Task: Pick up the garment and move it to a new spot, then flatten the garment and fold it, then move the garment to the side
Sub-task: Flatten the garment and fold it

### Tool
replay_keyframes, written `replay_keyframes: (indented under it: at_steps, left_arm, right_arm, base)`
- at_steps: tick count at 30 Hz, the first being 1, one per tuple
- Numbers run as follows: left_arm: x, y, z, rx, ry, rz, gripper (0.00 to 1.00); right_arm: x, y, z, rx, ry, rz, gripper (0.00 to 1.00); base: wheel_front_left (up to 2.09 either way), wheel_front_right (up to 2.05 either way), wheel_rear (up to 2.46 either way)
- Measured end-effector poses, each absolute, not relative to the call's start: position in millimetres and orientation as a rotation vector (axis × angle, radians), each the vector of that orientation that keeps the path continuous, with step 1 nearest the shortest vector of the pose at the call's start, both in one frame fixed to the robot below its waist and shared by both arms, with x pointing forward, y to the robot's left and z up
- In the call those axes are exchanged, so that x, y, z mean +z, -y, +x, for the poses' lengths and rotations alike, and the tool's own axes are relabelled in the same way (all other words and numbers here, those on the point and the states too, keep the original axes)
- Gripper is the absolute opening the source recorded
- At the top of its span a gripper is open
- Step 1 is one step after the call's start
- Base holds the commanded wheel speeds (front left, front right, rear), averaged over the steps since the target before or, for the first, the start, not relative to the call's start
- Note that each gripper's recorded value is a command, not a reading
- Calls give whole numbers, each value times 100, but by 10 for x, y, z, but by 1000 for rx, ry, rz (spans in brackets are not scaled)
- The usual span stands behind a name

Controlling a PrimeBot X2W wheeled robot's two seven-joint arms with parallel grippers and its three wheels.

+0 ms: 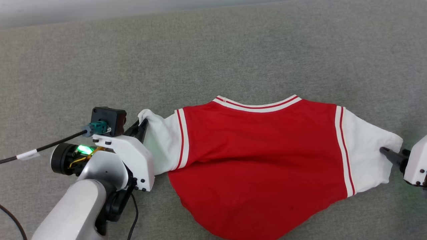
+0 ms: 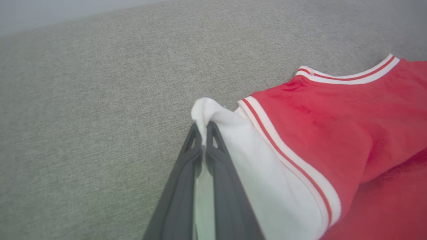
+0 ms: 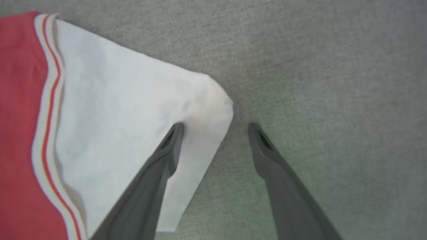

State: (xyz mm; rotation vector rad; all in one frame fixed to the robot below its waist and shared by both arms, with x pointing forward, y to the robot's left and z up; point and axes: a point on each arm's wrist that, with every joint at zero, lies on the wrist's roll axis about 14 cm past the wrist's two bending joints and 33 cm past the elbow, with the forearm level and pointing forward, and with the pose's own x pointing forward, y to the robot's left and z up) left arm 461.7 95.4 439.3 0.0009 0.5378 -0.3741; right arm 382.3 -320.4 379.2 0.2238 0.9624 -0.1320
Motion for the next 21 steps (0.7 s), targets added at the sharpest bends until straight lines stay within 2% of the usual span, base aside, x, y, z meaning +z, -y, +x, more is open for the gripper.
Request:
replay_keyframes:
  at_steps: [3, 4, 5, 6, 7, 16, 21]
  left_arm:
    - [4318, -980, 4626, -363, -554, -7, 0]
    - [4300, -988, 4626, -359, -557, -10, 0]
    - [4274, -995, 4622, -355, -566, -14, 0]
    - [4261, -991, 4619, -354, -570, -20, 0]
    - [4257, -991, 4622, -353, -570, -23, 0]
    - [4333, -1053, 4608, -331, -560, -28, 0]
    - [4595, -1159, 4645, -309, -486, -6, 0]
  right_arm:
    - [3670, 3160, 3831, -119, -1019, 225, 100]
    - [3640, 3152, 3832, -116, -1034, 225, 81]
    - [3621, 3138, 3842, -113, -1043, 232, 45]
    - [3607, 3129, 3845, -110, -1050, 233, 4]
    - [3605, 3127, 3854, -108, -1049, 232, 0]
    - [3785, 3141, 3922, -92, -973, 197, 0]
    - [4318, 3217, 4128, -72, -801, 97, 0]
  base:
    - [0, 0, 0]
    - [0, 0, 0]
    - [0, 0, 0]
    - [0, 0, 0]
    - [0, 0, 0]
    - [0, 0, 0]
    - [0, 0, 0]
